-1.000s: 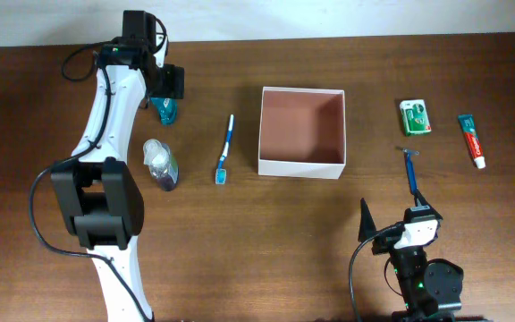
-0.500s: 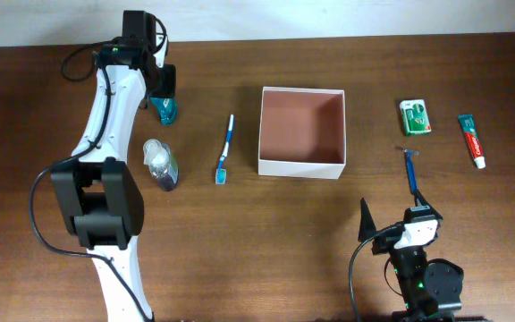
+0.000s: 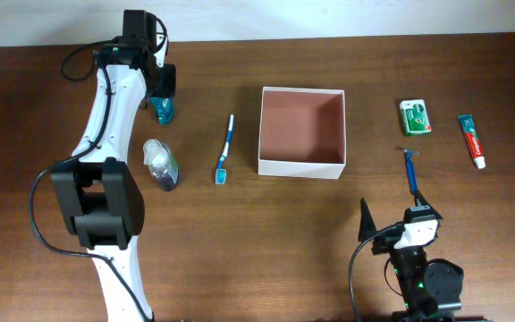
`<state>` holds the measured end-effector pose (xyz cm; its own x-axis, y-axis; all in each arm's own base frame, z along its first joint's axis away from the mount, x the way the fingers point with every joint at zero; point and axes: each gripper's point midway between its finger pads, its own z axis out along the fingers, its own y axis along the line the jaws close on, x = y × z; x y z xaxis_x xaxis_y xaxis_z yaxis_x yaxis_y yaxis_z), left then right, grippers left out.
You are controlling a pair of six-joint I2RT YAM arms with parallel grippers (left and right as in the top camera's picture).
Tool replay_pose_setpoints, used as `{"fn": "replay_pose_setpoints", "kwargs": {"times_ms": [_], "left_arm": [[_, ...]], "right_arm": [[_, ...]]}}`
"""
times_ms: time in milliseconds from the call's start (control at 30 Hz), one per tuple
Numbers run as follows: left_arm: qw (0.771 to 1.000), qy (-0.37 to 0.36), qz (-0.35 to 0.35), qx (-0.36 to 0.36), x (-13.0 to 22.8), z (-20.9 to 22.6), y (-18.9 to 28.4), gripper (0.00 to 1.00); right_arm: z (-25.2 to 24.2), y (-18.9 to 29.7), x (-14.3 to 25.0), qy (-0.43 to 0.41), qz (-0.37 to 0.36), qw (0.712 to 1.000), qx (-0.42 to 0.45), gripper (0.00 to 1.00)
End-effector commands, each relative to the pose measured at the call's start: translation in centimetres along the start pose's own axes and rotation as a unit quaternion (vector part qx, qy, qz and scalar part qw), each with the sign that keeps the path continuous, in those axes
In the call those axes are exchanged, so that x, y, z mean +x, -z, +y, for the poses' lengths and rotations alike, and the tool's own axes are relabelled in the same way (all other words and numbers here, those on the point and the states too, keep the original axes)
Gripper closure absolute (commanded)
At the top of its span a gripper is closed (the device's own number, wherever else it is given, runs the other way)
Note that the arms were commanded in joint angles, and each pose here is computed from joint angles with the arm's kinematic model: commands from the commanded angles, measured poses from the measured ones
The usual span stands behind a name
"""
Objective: Pack container
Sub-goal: 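Lift the mouthwash bottle and carry it over the pink box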
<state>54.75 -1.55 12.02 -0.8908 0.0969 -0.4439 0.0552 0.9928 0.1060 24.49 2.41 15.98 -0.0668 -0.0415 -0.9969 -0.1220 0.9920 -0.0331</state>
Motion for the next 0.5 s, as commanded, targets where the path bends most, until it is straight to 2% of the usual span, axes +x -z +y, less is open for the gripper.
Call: {"fn": "replay_pose_setpoints", "kwargs": {"times_ms": [0, 300, 467], "left_arm": [[1.0, 0.001, -0.022, -0.004, -1.7, 0.5, 1.4, 0.8], [0.994, 0.006, -0.113, 0.004, -7.4, 0.8, 10.4, 0.86], [0.982, -0.009, -0.175, 0.065, -9.7, -2.0, 16.5, 0.86]], "right_arm": [[0.3, 0.0, 0.1, 0.004, -0.002, 1.0, -0.007, 0.02], [0.3, 0.0, 0.1, 0.004, -0.002, 1.0, -0.007, 0.01], [0.3, 0.0, 0.1, 0.004, -0.002, 1.0, -0.007, 0.01]]}}
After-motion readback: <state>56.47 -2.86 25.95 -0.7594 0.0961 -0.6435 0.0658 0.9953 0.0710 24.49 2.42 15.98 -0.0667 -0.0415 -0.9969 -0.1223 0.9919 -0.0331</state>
